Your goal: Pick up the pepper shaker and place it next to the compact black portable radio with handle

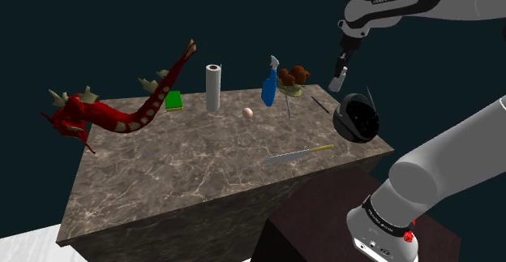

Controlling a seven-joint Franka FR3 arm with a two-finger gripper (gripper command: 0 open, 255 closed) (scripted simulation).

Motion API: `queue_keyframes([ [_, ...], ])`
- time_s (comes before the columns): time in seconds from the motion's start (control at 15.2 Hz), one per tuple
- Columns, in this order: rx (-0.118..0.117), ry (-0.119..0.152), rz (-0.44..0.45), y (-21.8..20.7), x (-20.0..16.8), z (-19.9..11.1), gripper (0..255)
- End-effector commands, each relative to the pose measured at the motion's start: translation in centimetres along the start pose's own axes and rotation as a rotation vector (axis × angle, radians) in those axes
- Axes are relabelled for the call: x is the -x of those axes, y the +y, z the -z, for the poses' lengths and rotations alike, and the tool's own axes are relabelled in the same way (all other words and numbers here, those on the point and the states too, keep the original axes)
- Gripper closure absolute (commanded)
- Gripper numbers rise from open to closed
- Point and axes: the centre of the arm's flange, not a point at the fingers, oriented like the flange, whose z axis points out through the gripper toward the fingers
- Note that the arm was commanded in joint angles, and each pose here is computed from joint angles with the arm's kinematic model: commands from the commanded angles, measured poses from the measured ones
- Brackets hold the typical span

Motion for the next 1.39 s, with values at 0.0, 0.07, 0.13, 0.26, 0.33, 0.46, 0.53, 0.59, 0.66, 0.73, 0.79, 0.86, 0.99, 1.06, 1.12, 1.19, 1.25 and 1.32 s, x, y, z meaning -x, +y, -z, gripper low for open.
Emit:
queue_keyframes([
  [0.0,0.000,0.000,0.000,0.0,-0.1,-1.2,255],
  [0.07,0.000,0.000,0.000,-0.1,-0.1,-1.7,255],
  [0.13,0.000,0.000,0.000,-0.1,-0.1,-2.2,255],
  [0.26,0.000,0.000,0.000,-0.2,-0.1,-3.3,255],
  [0.33,0.000,0.000,0.000,-0.3,-0.1,-3.8,255],
  [0.46,0.000,0.000,0.000,-0.4,-0.2,-4.8,255],
  [0.53,0.000,0.000,0.000,-0.4,-0.2,-5.4,255],
  [0.59,0.000,0.000,0.000,-0.5,-0.2,-5.9,255],
  [0.66,0.000,0.000,0.000,-0.5,-0.2,-6.4,255],
  [0.73,0.000,0.000,0.000,-0.6,-0.2,-6.9,255],
  [0.79,0.000,0.000,0.000,-0.7,-0.2,-7.5,255],
  [0.86,0.000,0.000,0.000,-0.7,-0.2,-8.0,255],
  [0.99,0.000,0.000,0.000,-0.8,-0.2,-9.0,255],
  [1.06,0.000,0.000,0.000,-0.9,-0.3,-9.6,255],
  [1.12,0.000,0.000,0.000,-0.9,-0.3,-10.1,255],
  [1.19,0.000,0.000,0.000,-1.0,-0.3,-10.6,255],
  [1.25,0.000,0.000,0.000,-1.0,-0.3,-11.1,255],
  [1.32,0.000,0.000,0.000,-1.1,-0.3,-11.7,255],
])
